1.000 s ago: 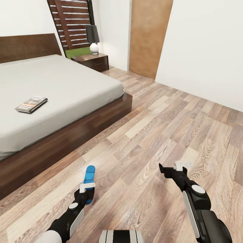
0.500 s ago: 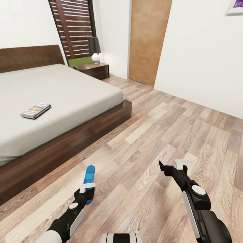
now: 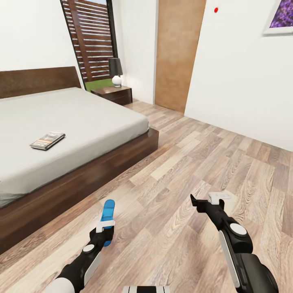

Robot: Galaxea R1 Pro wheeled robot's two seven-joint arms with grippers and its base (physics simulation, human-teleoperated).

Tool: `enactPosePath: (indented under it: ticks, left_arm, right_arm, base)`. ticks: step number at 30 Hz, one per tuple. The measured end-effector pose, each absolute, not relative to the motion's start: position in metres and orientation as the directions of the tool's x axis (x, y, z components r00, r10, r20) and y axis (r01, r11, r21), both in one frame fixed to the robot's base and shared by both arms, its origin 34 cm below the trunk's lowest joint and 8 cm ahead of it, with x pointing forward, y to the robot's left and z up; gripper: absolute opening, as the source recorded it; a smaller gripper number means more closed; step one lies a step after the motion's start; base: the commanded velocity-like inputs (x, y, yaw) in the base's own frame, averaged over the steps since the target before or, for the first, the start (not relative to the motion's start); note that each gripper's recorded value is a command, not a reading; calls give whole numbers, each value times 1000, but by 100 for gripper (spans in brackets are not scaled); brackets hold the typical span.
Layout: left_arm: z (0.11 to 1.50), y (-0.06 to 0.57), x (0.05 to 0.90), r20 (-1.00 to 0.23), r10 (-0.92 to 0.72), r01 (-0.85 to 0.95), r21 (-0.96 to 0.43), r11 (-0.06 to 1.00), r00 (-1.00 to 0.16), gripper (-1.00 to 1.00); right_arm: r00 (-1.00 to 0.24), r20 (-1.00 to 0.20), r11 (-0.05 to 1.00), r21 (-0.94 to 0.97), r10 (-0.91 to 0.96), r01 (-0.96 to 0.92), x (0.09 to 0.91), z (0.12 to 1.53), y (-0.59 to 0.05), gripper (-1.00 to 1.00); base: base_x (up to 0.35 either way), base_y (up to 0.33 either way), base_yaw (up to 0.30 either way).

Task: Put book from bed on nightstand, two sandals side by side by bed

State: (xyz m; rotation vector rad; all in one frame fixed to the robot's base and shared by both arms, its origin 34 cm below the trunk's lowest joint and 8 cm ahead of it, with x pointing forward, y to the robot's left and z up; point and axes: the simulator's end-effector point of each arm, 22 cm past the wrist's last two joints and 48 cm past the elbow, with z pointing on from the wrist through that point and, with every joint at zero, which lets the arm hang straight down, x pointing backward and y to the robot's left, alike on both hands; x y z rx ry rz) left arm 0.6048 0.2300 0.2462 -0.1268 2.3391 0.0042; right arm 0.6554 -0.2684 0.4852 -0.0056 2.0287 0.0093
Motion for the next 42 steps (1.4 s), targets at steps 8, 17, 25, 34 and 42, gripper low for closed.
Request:
enactPosePath:
  ticks: [8,17,25,34,42]
  left_arm:
    - [264,230,613,-738,-90,-91,-39,995,-669,-100]
    - [284,230,621,-761,-90,-90,-42,995,-643,-100]
    - [303,230,628,-781,-90,-88,-45,995,-618,-100]
    - [321,230,633,-794,-88,-86,-45,995,-602,-100]
    - [339,230,638,-810,-88,-85,-47,995,-580,-100]
  right_arm:
    - [-410,-912,999,3,-11,-33,656,505,-257,100]
    - [-376,-926,998,1,-24,-65,656,527,-242,100]
    - [-353,-935,997,-2,-27,-72,654,545,-239,100]
    - [-311,-950,997,-4,-27,-74,653,569,-238,100]
    - [-280,-960,997,-6,-28,-78,650,588,-236,100]
  base:
    - [0,0,0]
    - [0,0,0]
    - [0,0,0]
    - [0,0,0]
    - [0,0,0]
